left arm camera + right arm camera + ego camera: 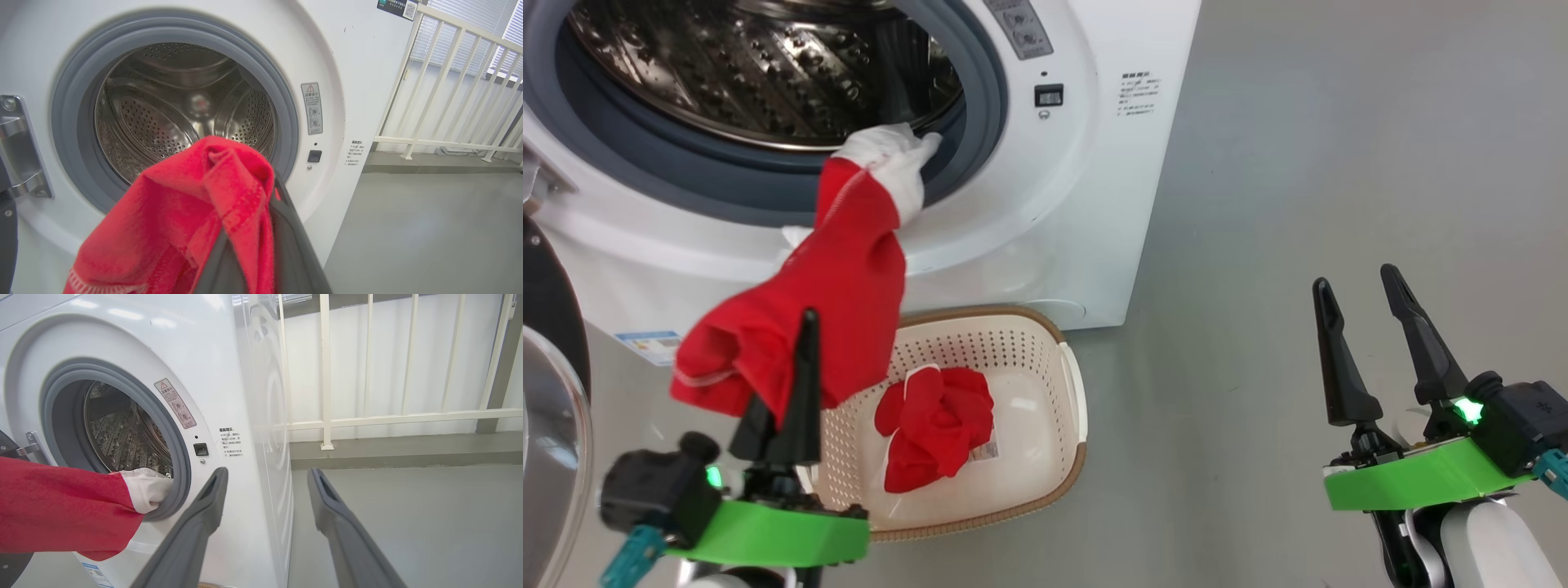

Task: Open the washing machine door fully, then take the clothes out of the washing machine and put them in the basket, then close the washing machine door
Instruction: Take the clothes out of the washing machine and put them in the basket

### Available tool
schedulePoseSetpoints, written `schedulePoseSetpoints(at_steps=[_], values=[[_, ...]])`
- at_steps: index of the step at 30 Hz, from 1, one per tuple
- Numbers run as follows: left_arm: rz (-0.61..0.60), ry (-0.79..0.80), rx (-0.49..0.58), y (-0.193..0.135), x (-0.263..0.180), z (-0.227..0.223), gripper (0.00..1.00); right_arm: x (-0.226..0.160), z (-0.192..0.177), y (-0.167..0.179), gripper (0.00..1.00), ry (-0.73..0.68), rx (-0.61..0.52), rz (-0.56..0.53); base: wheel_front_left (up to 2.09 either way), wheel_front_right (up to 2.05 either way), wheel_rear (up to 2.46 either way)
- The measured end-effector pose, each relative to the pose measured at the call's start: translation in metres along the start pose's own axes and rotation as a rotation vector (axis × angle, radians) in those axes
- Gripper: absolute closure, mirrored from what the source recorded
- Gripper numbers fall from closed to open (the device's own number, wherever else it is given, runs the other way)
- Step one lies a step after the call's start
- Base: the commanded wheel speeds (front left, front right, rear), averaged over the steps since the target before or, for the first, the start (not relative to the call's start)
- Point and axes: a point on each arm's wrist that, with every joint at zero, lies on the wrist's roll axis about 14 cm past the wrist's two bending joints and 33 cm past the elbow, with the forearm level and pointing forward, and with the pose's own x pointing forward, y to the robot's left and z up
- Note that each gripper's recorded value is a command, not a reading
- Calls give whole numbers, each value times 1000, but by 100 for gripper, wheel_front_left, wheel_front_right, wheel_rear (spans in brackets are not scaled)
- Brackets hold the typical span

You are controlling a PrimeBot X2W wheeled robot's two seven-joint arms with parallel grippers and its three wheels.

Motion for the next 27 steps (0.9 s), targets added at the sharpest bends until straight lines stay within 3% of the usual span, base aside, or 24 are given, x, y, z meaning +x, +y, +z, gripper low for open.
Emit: schedulePoseSetpoints(at_steps=[7, 27], values=[[-19, 133, -44, -5, 3, -48, 100, 4, -14, 1, 0, 33, 7, 6, 0, 0, 0], [62, 509, -80, 28, 28, -191, 100, 21, -58, -12, 0, 127, 9, -14, 0, 0, 0]])
